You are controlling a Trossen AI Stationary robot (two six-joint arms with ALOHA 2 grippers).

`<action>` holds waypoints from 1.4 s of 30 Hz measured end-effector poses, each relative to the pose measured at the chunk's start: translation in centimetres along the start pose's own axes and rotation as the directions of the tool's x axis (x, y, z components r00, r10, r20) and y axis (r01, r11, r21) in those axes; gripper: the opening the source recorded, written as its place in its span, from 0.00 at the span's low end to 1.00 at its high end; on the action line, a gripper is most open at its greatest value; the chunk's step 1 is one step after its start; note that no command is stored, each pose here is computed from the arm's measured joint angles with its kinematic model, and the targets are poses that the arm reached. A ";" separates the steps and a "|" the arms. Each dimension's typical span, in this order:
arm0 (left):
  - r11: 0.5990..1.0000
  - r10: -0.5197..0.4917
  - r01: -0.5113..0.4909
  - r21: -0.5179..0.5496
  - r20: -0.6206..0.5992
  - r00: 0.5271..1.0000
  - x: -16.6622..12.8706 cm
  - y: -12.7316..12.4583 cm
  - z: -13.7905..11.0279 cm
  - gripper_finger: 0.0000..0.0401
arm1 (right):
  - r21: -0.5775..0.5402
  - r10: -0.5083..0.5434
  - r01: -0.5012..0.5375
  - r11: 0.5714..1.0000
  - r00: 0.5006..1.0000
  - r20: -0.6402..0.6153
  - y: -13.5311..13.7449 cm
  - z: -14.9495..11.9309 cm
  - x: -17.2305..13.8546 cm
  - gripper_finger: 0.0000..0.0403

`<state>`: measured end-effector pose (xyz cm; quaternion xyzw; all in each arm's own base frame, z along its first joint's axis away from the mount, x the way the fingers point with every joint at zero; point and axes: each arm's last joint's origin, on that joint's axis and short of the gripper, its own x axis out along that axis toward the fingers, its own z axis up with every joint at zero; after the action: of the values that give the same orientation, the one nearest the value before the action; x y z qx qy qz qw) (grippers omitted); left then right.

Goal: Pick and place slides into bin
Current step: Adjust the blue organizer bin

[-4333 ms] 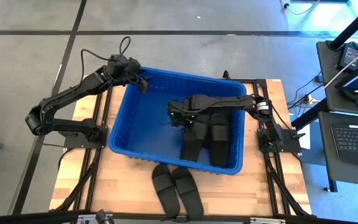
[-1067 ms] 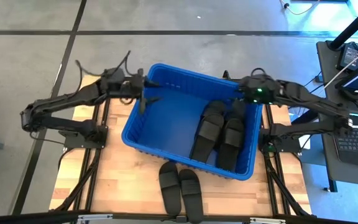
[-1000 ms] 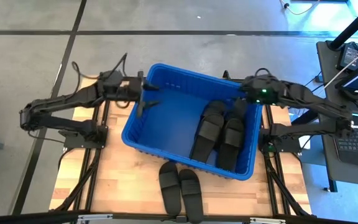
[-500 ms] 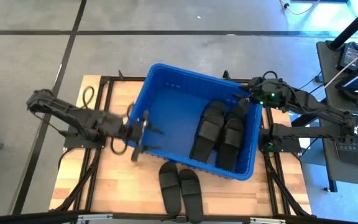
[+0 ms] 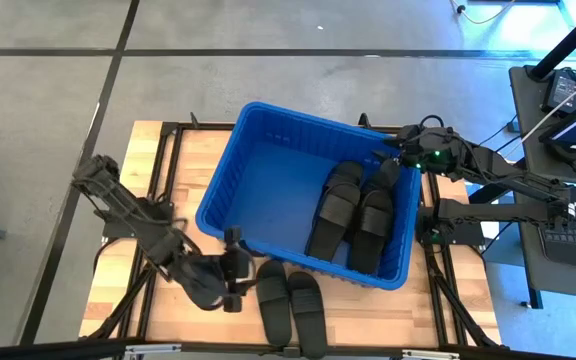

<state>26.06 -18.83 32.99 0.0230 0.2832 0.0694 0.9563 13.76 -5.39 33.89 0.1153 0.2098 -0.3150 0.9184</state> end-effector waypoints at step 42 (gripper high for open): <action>0.978 -0.166 0.141 -0.157 -0.164 0.972 1.1 -1.4 2.2 0.61 | -0.230 -0.311 0.253 0.940 0.912 -0.268 -5.4 -0.5 12.2 0.59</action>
<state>28.35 -20.05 34.16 -0.0745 0.3620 0.0171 0.9290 18.90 -15.84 27.46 0.0419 0.3904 -0.4019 0.8273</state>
